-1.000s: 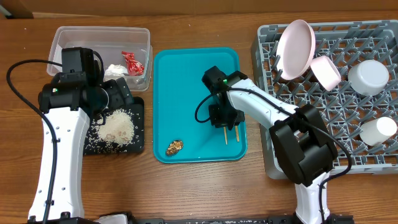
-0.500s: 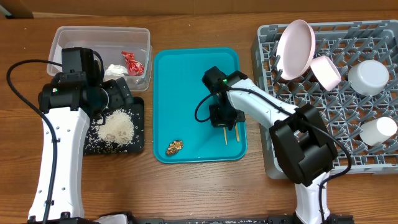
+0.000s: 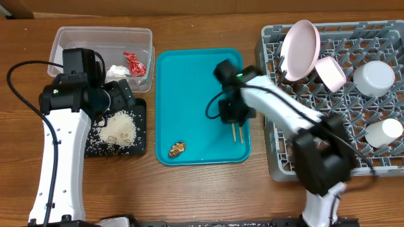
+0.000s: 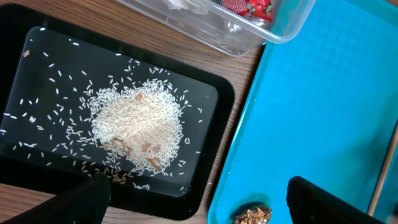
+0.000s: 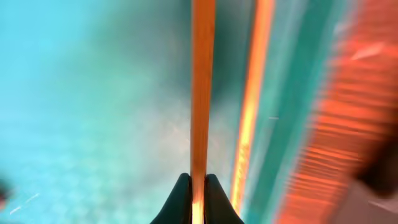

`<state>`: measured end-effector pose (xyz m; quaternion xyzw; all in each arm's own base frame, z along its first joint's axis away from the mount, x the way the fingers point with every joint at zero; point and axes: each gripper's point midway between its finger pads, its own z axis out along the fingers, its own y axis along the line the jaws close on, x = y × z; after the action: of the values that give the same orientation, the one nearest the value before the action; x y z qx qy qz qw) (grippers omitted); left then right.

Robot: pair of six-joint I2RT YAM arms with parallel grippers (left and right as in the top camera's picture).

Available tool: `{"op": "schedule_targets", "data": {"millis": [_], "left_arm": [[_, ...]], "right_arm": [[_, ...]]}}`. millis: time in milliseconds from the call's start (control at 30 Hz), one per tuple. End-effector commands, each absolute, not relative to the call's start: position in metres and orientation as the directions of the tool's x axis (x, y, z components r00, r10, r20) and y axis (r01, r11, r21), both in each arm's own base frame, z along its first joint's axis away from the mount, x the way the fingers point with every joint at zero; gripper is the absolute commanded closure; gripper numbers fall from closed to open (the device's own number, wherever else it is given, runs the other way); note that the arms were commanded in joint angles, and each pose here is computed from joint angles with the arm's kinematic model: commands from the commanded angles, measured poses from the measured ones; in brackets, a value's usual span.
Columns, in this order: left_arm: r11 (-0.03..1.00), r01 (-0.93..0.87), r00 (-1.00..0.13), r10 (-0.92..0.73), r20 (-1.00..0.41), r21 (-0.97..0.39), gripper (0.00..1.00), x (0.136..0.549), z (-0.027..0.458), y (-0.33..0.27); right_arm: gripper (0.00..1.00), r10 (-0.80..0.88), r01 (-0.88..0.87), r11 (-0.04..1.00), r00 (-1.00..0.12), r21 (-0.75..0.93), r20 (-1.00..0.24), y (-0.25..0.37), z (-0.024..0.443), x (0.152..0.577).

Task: Sort waste into correct bins and load items into the dishwasher
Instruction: 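Lift the chopstick with the right gripper and drop it in the rack, then return the right gripper to the teal tray and grasp the second chopstick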

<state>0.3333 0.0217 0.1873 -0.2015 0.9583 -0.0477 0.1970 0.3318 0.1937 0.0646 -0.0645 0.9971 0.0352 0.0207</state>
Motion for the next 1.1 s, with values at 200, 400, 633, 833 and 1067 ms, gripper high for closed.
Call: {"op": "schedule_targets", "data": {"millis": [200, 400, 633, 833, 1067], "left_arm": [[0.913, -0.373, -0.837, -0.409, -0.363, -0.168, 0.08, 0.335, 0.189, 0.024], [0.913, -0.373, -0.837, -0.409, -0.363, -0.168, 0.08, 0.335, 0.189, 0.024], [0.913, -0.373, -0.838, -0.409, -0.362, -0.167, 0.08, 0.335, 0.189, 0.024], [0.913, -0.373, -0.838, -0.409, -0.361, -0.167, 0.08, 0.334, 0.188, 0.023], [0.913, -0.373, -0.838, -0.409, -0.361, -0.167, 0.08, 0.334, 0.188, 0.023]], "right_arm": [[0.96, -0.126, -0.135, 0.991, -0.948, 0.009, -0.293, 0.103, 0.173, 0.356], [0.96, -0.114, -0.116, 0.993, -0.975, 0.000, -0.191, 0.064, 0.158, 0.346], [0.96, -0.139, -0.140, 0.990, -0.981, 0.001, -0.134, 0.059, 0.127, 0.337], [0.96, -0.139, -0.140, 0.990, -0.986, 0.002, -0.093, 0.058, 0.097, 0.326], [0.66, -0.135, -0.136, 0.991, -0.987, 0.002, -0.087, 0.057, 0.094, 0.324]]}}
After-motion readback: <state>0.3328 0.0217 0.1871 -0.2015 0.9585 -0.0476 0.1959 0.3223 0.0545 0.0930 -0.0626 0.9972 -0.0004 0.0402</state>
